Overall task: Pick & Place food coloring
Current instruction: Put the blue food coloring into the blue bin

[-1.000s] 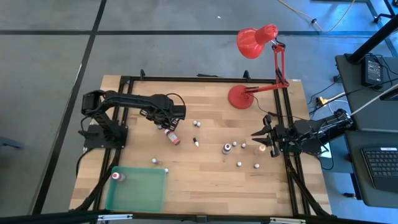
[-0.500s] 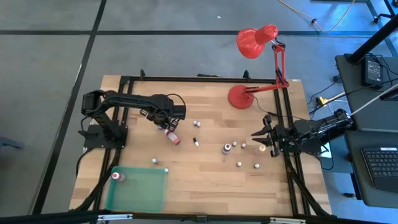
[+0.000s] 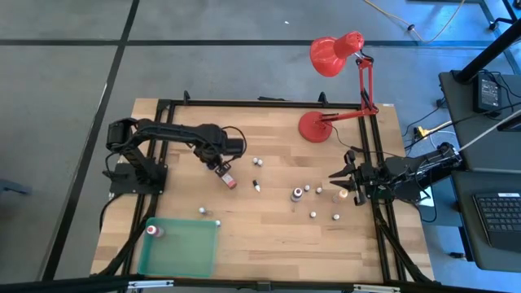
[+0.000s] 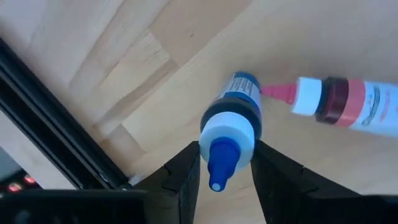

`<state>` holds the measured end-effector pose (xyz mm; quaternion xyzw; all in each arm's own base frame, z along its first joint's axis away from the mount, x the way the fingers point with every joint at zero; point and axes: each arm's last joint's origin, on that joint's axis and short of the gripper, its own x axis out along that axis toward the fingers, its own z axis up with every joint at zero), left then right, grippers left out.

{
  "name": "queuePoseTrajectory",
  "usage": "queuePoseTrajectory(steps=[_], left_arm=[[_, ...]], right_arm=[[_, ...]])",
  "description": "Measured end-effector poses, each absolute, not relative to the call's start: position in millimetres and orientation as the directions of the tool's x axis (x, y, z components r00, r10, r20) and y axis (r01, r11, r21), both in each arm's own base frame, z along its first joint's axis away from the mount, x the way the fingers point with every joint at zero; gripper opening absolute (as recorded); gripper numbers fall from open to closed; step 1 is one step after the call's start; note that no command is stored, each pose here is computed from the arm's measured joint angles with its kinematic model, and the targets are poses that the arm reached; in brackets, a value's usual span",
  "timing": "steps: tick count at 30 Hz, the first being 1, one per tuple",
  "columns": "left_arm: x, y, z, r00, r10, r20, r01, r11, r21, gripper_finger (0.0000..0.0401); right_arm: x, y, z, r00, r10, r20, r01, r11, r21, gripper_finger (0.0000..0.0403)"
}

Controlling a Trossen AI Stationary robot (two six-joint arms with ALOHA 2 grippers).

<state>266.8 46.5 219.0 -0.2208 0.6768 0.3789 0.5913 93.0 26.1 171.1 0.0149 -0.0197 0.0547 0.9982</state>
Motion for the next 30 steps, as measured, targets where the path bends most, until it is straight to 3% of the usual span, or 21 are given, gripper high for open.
queuePoseTrajectory(steps=[9,20,30], left_arm=[[272,34,219,-0.166,0.175,-0.97,-0.595,0.767,0.24,0.0128],[274,28,224,-0.117,0.203,-0.972,-0.574,0.785,0.233,0.0127],[262,21,259,0.021,0.202,-0.979,-0.63,0.763,0.144,0.0108]], right_arm=[[93,26,171,0.993,0.109,0.041,-0.11,0.994,0.027,0.0084],[93,26,171,0.993,0.109,0.041,-0.11,0.994,0.028,0.0084],[93,26,171,0.993,0.109,0.041,-0.11,0.994,0.027,0.0084]])
